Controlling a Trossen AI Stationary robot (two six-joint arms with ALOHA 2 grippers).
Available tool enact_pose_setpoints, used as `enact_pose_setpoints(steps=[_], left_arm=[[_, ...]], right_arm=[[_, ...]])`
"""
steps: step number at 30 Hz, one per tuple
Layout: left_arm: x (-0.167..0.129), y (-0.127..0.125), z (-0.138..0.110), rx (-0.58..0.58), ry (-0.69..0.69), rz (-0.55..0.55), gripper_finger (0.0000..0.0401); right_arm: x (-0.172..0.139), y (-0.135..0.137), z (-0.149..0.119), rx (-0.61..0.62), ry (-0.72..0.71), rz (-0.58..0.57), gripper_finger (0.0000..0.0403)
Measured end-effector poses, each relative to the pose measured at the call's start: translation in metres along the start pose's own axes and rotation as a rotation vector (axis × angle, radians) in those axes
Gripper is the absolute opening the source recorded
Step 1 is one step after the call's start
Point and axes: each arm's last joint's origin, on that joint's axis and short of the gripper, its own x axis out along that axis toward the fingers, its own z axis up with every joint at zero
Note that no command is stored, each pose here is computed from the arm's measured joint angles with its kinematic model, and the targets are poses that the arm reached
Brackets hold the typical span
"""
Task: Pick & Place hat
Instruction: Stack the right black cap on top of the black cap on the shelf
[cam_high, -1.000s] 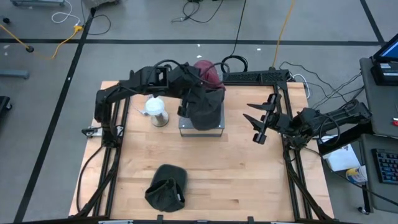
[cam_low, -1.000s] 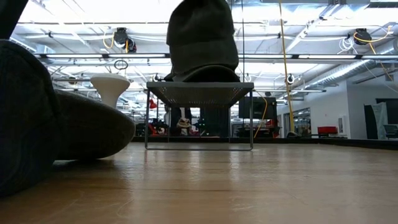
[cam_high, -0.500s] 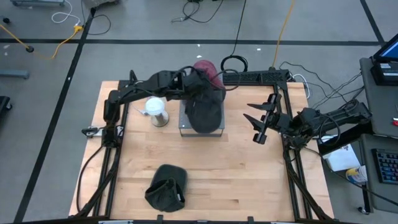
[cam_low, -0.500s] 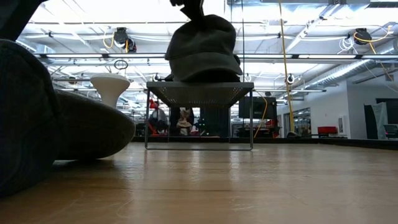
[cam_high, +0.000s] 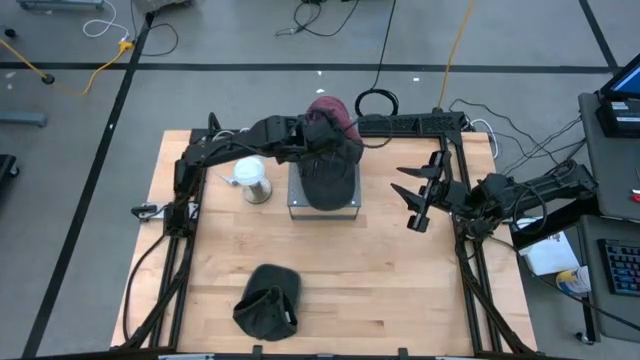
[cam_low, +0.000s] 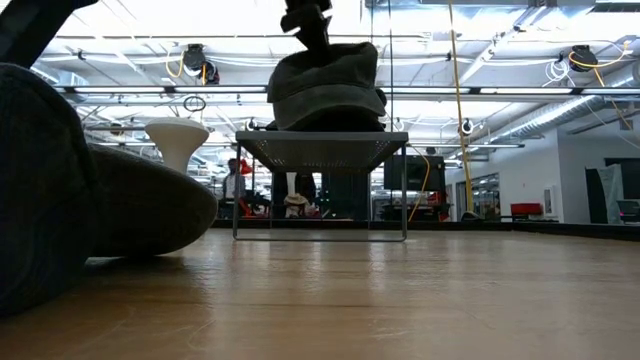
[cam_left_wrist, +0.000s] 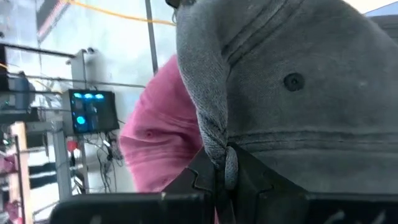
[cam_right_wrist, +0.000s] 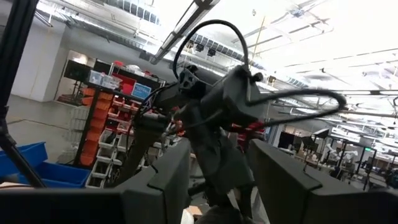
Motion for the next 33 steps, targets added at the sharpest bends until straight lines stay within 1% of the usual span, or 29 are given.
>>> enact_pose_setpoints(steps=[6,15,17,23,28,33], left_arm=[[0.023,-0.010,0.004,-0.037,0.073,0.002,0.0020],[0.048,-0.017,0.004,-0.095,0.152,-0.003,0.0020],[0.052,-0.017,0.003,-0.115,0.169,-0.007,0.0026],[0.059,-0.019,0.001,-0.160,0.194,-0.019,0.0071],[0.056,-0.018,0.002,-0.175,0.183,-0.013,0.0112],[0.048,-0.019,0.003,-0.184,0.165,-0.007,0.0164]], right_arm=[[0.000,0.003,-0.001,0.001,-0.007,0.054,0.0160],[0.001,0.004,-0.003,-0.006,0.006,0.063,0.0160],[0.001,0.005,-0.004,-0.008,0.006,0.063,0.0160],[0.001,0.005,-0.005,-0.017,0.014,0.066,0.0160],[0.001,0.005,-0.005,-0.015,0.018,0.068,0.0160],[0.001,0.005,-0.005,-0.018,0.020,0.068,0.0160]])
